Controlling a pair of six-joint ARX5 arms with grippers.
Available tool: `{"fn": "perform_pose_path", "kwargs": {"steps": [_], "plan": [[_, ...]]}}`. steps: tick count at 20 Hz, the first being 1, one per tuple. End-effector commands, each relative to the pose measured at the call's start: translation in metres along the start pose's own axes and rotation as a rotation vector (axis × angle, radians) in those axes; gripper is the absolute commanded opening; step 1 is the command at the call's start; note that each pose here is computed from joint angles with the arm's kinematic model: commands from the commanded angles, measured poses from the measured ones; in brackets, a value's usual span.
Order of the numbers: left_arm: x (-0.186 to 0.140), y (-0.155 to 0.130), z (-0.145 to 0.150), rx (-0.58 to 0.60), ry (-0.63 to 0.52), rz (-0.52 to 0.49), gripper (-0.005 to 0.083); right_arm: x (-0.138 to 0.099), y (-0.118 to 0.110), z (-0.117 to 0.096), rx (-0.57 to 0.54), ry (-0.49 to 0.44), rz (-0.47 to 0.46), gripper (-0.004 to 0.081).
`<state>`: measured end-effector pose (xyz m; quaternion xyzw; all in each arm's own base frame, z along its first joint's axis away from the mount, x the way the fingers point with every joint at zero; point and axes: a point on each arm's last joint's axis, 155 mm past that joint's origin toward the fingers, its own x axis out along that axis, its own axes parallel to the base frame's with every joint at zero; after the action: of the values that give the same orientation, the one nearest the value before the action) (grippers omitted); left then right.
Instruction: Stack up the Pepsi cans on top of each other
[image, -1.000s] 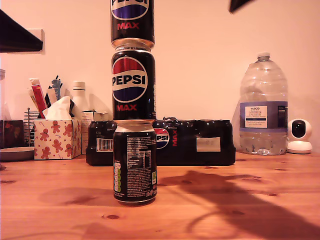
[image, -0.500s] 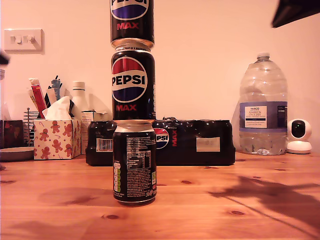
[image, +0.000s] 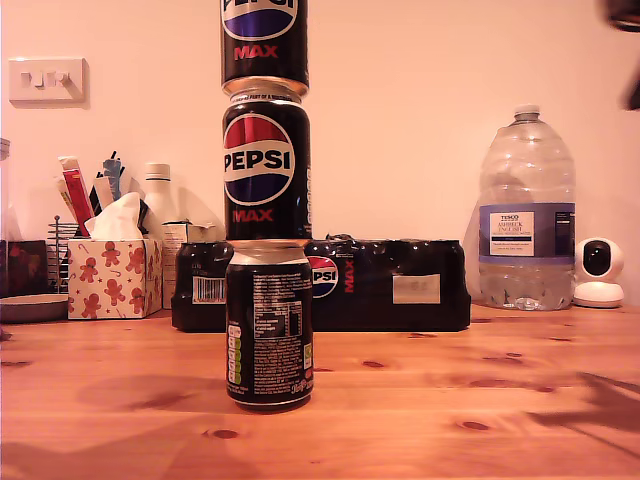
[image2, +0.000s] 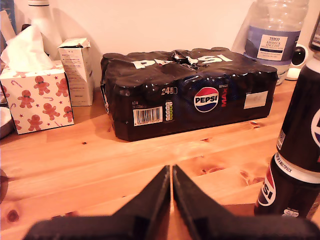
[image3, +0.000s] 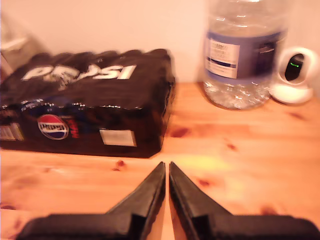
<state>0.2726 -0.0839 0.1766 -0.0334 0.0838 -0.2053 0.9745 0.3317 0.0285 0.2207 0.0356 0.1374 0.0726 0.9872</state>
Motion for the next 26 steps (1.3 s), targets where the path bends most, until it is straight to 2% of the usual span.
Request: {"fn": "perform_pose_path", "kwargs": {"steps": [1,8,12,20,23,26], "plan": [[0.001,0.0,-0.007,-0.007,0.008,-0.003,-0.0023,-0.007,-0.006,-0.013,0.011,-0.005,-0.013,-0.0013],[0.001,-0.009,-0.018,-0.037,0.033,-0.052,-0.0023,-0.035,0.004,-0.042,0.032,-0.043,0.025,-0.0013],[0.0,-0.013,-0.035,-0.071,0.069,-0.072,-0.0023,-0.05,0.016,-0.051,0.034,-0.051,0.059,-0.0013],[-0.011,-0.039,-0.025,-0.04,0.027,-0.157,-0.0023,-0.086,0.041,-0.038,-0.002,-0.154,0.137,-0.0013],[-0.02,-0.041,-0.016,-0.039,-0.013,-0.157,-0.0022,-0.097,0.047,-0.042,0.004,-0.144,0.169,-0.0013],[-0.025,-0.043,-0.021,-0.076,0.005,-0.159,-0.0022,-0.097,0.046,-0.053,0.009,-0.104,0.165,-0.0013]]}}
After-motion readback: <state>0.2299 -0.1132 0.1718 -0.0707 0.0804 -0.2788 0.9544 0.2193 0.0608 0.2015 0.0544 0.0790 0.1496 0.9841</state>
